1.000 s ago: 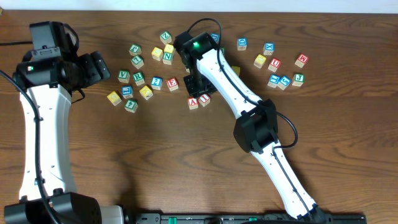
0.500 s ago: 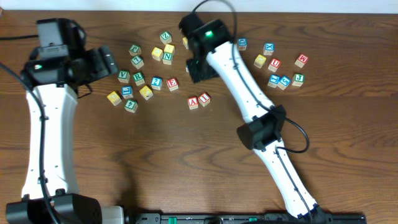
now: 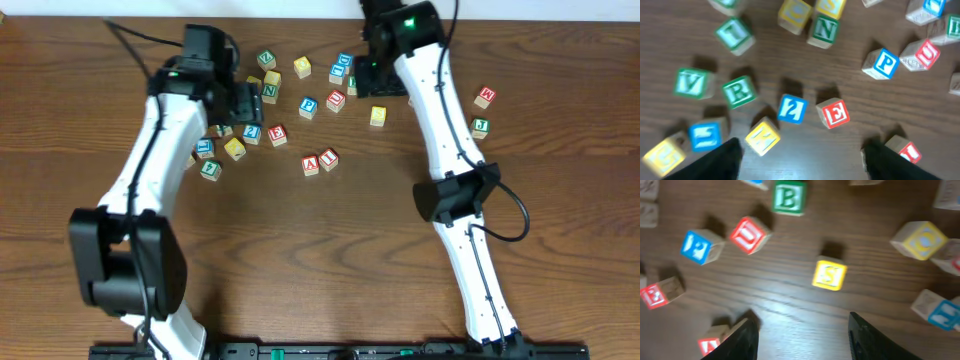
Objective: Spell out AI2
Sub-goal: 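Retract the right arm and move the left gripper over the blue 2 block, then lower the left gripper and grasp the blue 2 block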
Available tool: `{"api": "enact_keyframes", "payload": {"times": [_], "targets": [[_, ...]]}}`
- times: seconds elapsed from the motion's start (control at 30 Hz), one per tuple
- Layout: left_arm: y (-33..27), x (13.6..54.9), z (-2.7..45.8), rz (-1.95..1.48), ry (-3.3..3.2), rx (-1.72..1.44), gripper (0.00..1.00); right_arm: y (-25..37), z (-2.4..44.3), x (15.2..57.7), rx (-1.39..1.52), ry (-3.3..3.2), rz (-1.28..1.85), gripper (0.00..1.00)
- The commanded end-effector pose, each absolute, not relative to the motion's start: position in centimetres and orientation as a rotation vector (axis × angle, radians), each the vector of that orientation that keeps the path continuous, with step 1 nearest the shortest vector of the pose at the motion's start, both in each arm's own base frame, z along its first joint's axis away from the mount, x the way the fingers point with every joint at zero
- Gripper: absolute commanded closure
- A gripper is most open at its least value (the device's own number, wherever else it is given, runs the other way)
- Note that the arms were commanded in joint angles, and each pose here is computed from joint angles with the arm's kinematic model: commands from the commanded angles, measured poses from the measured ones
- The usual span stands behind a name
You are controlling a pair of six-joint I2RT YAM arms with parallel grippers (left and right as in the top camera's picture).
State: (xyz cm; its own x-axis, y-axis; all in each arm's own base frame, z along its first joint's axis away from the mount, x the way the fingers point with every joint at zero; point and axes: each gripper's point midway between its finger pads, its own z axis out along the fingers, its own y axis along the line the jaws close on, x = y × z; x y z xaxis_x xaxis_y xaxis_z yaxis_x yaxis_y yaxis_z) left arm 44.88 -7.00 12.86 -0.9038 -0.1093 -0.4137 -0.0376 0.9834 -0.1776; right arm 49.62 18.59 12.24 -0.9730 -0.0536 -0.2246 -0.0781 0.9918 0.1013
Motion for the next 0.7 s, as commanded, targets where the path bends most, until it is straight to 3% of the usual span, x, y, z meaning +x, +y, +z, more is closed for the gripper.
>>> {"api": "enact_keyframes", "payload": {"times": [0.0, 0.37, 0.67], "targets": [[-7.3, 45.7, 12.1, -0.215, 2.692, -0.059, 0.29, 17.2, 13.4, 50.2, -0.049, 2.893, 0.213, 0.48], [-7.3, 46.3, 5.8, -0.185, 2.799, -0.02, 0.35, 14.8, 13.5, 50.9, 0.007, 2.89, 0.218, 0.41], [-7.4, 46.7, 3.4, -0.178, 2.824, -0.005, 0.4, 14.9, 13.4, 50.9, 0.004, 2.892, 0.218, 0.36]]}}
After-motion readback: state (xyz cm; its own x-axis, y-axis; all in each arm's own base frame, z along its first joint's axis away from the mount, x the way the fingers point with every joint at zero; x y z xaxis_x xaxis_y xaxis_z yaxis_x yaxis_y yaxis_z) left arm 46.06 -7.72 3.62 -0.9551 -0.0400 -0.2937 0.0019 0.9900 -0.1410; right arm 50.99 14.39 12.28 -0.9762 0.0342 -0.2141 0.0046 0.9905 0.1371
